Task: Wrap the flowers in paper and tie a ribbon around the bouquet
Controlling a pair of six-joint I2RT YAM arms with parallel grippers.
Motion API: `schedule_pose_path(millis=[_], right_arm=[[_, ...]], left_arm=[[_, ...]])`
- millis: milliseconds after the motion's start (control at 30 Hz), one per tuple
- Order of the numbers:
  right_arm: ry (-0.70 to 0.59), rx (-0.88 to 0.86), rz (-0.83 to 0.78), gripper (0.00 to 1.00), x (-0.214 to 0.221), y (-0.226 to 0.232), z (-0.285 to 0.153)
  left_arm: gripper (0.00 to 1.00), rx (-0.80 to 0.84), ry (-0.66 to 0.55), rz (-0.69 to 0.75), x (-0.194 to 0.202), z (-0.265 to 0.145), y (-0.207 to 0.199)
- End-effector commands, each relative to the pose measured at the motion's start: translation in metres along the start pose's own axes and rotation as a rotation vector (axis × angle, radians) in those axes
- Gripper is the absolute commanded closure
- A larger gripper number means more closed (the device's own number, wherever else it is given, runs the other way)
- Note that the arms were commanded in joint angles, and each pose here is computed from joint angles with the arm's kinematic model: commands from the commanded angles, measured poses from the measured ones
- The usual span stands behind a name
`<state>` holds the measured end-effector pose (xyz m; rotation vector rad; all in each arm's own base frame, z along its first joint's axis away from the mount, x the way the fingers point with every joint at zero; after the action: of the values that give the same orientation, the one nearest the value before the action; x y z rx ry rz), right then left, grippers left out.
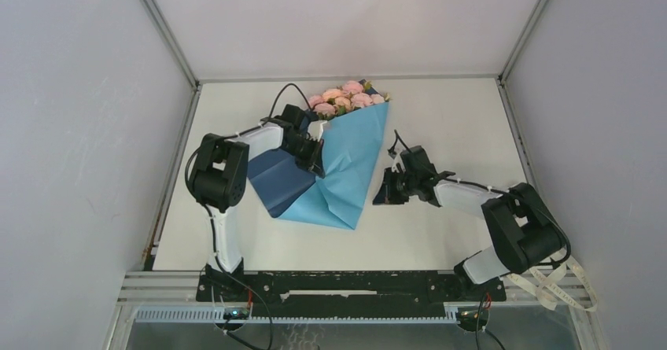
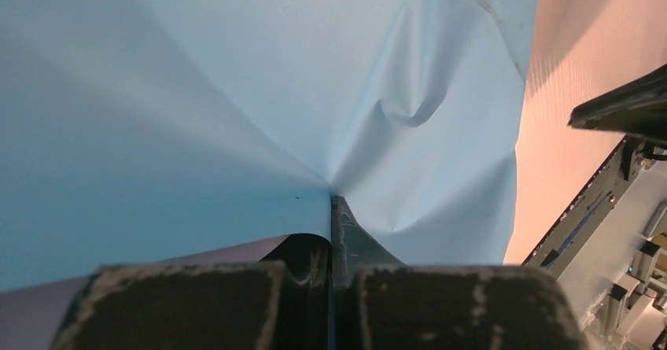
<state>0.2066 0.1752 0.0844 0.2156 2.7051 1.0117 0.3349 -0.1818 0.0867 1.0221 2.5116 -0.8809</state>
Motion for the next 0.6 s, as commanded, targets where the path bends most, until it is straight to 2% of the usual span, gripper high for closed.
schedule_pose_path(millis=[0, 133, 200, 333, 567], right_arm=[[-0.117, -0.082, -0.088, 1.00, -0.047, 0.033, -0.010], [-0.130, -0.169, -0.106, 1.00, -0.088, 0.058, 0.012], [-0.127, -0.160, -0.074, 1.00, -0.102, 0.053, 0.028], [-0.118, -0.072, 0.080, 1.00, -0.123, 0.015, 0.045], [-0.234, -0.023, 0.237, 1.00, -0.178, -0.032, 0.029]], left_arm=[[1.00, 0.015, -0.036, 0.075, -0.009, -0.010, -0.019], [1.00, 0.005, -0.029, 0.072, -0.011, -0.010, -0.019], [1.00, -0.007, -0.026, 0.077, -0.010, -0.011, -0.018], [1.00, -0.032, -0.025, 0.089, -0.010, -0.014, -0.018], [1.00, -0.056, 0.002, 0.095, -0.007, -0.011, -0.012]])
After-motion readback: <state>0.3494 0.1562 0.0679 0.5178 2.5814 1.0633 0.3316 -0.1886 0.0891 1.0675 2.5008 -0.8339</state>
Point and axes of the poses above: each gripper's point midway between its finger pads, its own z axis out along the fingers, its own y axis along the line the jaws close on, x = y × z, the point moved 8 cm from there along -z, back along the fingers, and after that the axes turned 15 degrees about z, right-handed, at the moved point
